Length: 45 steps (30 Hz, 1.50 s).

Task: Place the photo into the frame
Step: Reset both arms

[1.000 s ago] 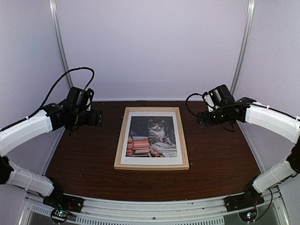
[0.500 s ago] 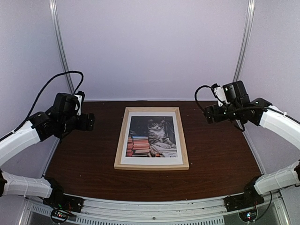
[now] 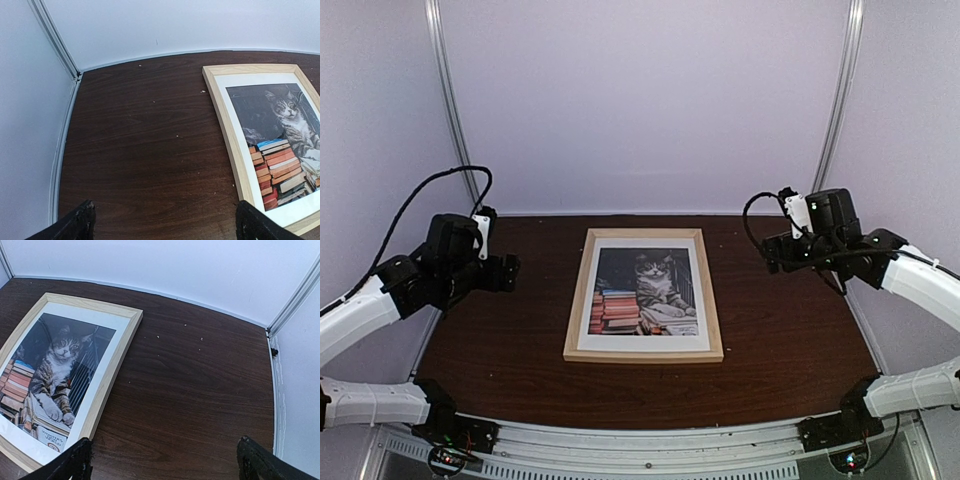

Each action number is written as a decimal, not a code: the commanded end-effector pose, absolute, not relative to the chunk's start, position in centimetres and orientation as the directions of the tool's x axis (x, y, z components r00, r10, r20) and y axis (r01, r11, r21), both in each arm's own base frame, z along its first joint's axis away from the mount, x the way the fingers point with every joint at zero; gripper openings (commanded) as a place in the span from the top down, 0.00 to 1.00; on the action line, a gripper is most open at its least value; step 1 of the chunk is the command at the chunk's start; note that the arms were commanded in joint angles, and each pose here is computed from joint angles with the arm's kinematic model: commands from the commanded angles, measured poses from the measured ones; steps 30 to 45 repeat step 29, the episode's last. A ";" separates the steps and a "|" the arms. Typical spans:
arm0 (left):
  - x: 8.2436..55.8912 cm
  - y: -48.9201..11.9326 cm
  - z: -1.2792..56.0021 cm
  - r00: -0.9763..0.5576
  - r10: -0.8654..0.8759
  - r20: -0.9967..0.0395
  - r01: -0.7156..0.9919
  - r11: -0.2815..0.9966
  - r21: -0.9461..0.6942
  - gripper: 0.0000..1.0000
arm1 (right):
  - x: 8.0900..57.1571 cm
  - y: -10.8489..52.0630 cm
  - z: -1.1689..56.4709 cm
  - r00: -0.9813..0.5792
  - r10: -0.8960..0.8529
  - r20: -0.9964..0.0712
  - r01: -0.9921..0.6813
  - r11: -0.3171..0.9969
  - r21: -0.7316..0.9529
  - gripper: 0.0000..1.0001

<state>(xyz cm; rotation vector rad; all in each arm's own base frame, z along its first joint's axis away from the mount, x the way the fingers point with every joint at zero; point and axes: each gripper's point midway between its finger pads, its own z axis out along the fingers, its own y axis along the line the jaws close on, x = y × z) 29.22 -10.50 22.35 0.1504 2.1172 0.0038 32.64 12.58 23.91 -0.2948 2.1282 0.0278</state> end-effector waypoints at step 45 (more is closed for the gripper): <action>29.4 -10.9 23.4 -0.467 0.079 -0.881 0.121 0.992 0.025 0.02 | 32.9 12.4 24.3 -0.489 -0.160 -0.858 -0.194 0.978 -0.071 0.01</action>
